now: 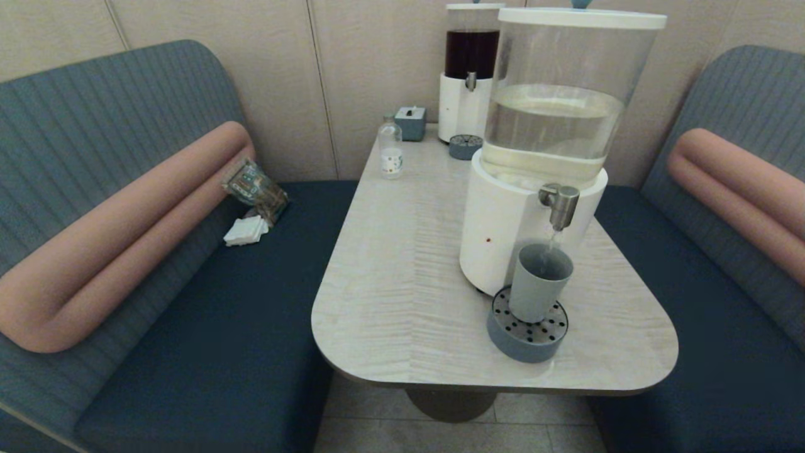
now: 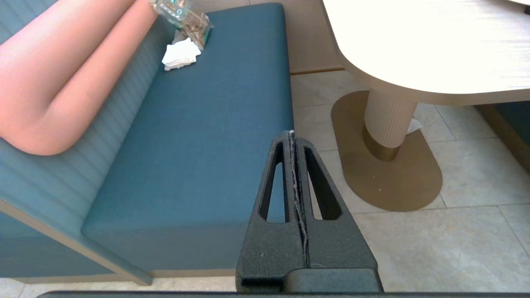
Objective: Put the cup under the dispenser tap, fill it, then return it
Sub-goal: Turn off the faucet
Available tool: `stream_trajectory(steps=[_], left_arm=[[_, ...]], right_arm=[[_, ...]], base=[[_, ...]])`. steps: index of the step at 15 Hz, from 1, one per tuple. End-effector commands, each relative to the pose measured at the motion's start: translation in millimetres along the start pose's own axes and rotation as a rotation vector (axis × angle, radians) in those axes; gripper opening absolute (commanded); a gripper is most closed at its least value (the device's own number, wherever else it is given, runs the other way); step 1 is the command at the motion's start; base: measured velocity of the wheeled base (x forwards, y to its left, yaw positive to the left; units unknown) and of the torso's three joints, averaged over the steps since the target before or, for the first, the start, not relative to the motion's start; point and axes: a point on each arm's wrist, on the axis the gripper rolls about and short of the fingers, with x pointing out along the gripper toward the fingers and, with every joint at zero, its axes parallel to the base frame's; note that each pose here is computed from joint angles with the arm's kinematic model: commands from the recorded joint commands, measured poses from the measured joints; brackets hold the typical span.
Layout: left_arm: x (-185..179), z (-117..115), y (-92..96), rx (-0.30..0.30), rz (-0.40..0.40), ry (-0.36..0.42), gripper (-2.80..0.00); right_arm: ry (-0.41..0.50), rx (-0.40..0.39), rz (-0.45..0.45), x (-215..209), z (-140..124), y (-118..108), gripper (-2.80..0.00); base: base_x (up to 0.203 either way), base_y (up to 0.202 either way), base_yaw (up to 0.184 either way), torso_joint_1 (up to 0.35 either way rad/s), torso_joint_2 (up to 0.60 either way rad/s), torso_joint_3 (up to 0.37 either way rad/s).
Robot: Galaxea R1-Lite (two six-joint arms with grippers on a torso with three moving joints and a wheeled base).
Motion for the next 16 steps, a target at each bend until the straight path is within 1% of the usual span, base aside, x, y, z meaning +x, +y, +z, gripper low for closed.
stream_trajectory(steps=[1,2,3,4,5,6,7,8,9,10,11,12,14,15,16], left_arm=[[-4.1,14.2,1.2,-0.001,0.0,-0.053,-2.8],[-10.0,30.9,2.5,-0.002,-0.006,-0.104,-2.8],[-16.5,52.4,4.0,-0.006,-0.023,-0.147,-2.8],[-23.0,79.6,6.0,-0.03,-0.052,-0.183,-2.8],[-23.0,107.6,8.1,-0.088,-0.097,-0.184,-2.8],[-18.1,130.2,9.7,-0.146,-0.143,-0.169,-2.8],[-8.9,157.2,11.6,-0.228,-0.213,-0.147,-2.8],[5.3,181.9,13.2,-0.319,-0.289,-0.11,-2.8],[20.3,200.0,14.4,-0.399,-0.351,-0.071,-2.8],[40.3,214.6,15.3,-0.487,-0.419,-0.024,-2.8],[63.7,226.1,16.1,-0.595,-0.484,0.017,-2.8],[84.5,235.7,17.1,-0.72,-0.533,0.038,-2.8],[123.4,254.4,19.0,-1.054,-0.63,0.066,-2.8],[142.9,257.3,19.3,-1.177,-0.655,0.101,-2.8],[161.6,256.2,17.9,-1.283,-0.666,0.153,-2.8]], right_arm=[[0.003,0.0,0.001,0.2,-0.3,0.0,-2.8],[0.001,0.0,0.001,0.1,0.1,0.0,-2.8],[0.001,0.0,0.001,0.1,0.1,0.0,-2.8],[0.003,0.0,0.001,0.2,-0.1,0.0,-2.8],[0.001,0.0,0.001,0.1,0.1,0.0,-2.8],[0.004,0.0,0.001,0.2,-0.5,0.0,-2.8],[0.004,0.0,0.001,0.2,-0.4,0.0,-2.8],[0.003,0.0,0.001,0.2,-0.3,0.0,-2.8],[0.003,0.0,0.001,0.3,-0.4,0.0,-2.8],[0.001,0.0,0.001,0.1,0.1,0.0,-2.8],[0.004,0.0,0.001,0.2,-0.4,0.0,-2.8],[0.002,0.0,0.001,0.1,0.0,0.0,-2.8],[0.003,0.0,0.001,0.2,-0.4,0.0,-2.8],[0.002,0.0,0.001,0.2,-0.3,0.0,-2.8],[0.003,0.0,0.001,0.3,-0.3,0.0,-2.8]], base=[[0.0,0.0,0.0,0.0,0.0,0.0],[0.0,0.0,0.0,0.0,0.0,0.0],[0.0,0.0,0.0,0.0,0.0,0.0],[0.0,0.0,0.0,0.0,0.0,0.0],[0.0,0.0,0.0,0.0,0.0,0.0],[0.0,0.0,0.0,0.0,0.0,0.0],[0.0,0.0,0.0,0.0,0.0,0.0],[0.0,0.0,0.0,0.0,0.0,0.0],[0.0,0.0,0.0,0.0,0.0,0.0],[0.0,0.0,0.0,0.0,0.0,0.0],[0.0,0.0,0.0,0.0,0.0,0.0],[0.0,0.0,0.0,0.0,0.0,0.0],[0.0,0.0,0.0,0.0,0.0,0.0],[0.0,0.0,0.0,0.0,0.0,0.0],[0.0,0.0,0.0,0.0,0.0,0.0]])
